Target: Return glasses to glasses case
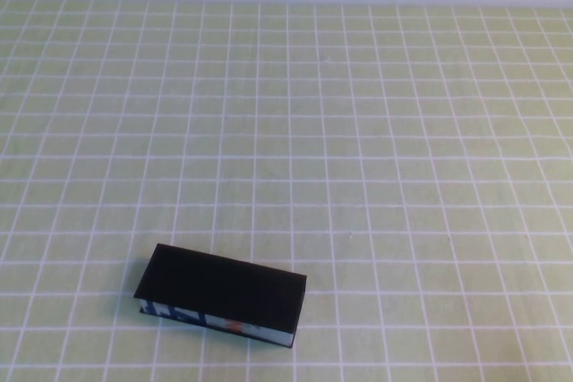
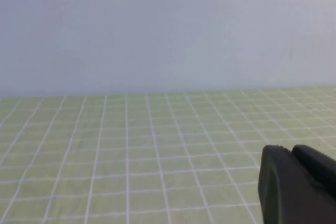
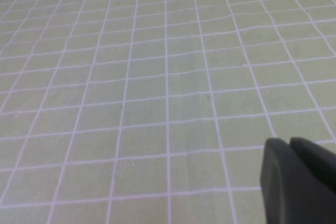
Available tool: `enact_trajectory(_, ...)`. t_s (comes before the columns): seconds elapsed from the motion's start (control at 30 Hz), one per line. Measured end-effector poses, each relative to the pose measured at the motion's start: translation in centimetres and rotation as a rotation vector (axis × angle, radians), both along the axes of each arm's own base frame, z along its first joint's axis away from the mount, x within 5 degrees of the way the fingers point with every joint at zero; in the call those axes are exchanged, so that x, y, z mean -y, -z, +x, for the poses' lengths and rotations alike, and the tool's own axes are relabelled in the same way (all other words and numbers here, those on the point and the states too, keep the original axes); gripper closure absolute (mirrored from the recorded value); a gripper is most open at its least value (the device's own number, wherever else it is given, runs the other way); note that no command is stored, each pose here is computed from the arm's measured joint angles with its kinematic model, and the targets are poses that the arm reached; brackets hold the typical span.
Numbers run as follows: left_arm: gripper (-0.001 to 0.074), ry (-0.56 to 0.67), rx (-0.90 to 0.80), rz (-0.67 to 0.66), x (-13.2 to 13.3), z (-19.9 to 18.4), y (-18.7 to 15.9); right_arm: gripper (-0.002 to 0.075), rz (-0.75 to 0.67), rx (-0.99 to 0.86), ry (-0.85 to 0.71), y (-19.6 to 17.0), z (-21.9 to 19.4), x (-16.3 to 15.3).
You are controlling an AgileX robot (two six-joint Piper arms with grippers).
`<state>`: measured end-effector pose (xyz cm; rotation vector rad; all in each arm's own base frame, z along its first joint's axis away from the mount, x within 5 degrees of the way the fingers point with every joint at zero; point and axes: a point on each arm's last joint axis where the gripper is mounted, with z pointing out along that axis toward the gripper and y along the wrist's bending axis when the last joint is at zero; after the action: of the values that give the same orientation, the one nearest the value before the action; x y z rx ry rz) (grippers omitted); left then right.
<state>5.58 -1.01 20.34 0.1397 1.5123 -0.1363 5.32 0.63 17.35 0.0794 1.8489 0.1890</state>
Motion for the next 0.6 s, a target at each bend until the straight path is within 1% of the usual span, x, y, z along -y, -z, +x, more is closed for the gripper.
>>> enact_trajectory(0.07,0.0738,-0.043,-0.039,-0.017,-0.2,0.0,0.3,0.0737,0.000,0.000,0.000,0.0,0.0,0.0)
enact_trajectory(0.13,0.0738,-0.061,-0.103,-0.019,-0.3,0.0,0.9,0.0737,0.002,-0.002,0.000,0.0,0.0,0.0)
enact_trajectory(0.33,0.0738,-0.056,-0.335,0.013,-0.3,-0.3,3.0,0.0737,0.004,-0.002,0.000,0.0,0.0,0.0)
enact_trajectory(0.6,0.0738,-0.054,-0.373,0.019,-0.3,-0.4,3.4,0.0737,0.004,-0.002,0.000,0.0,0.0,0.0)
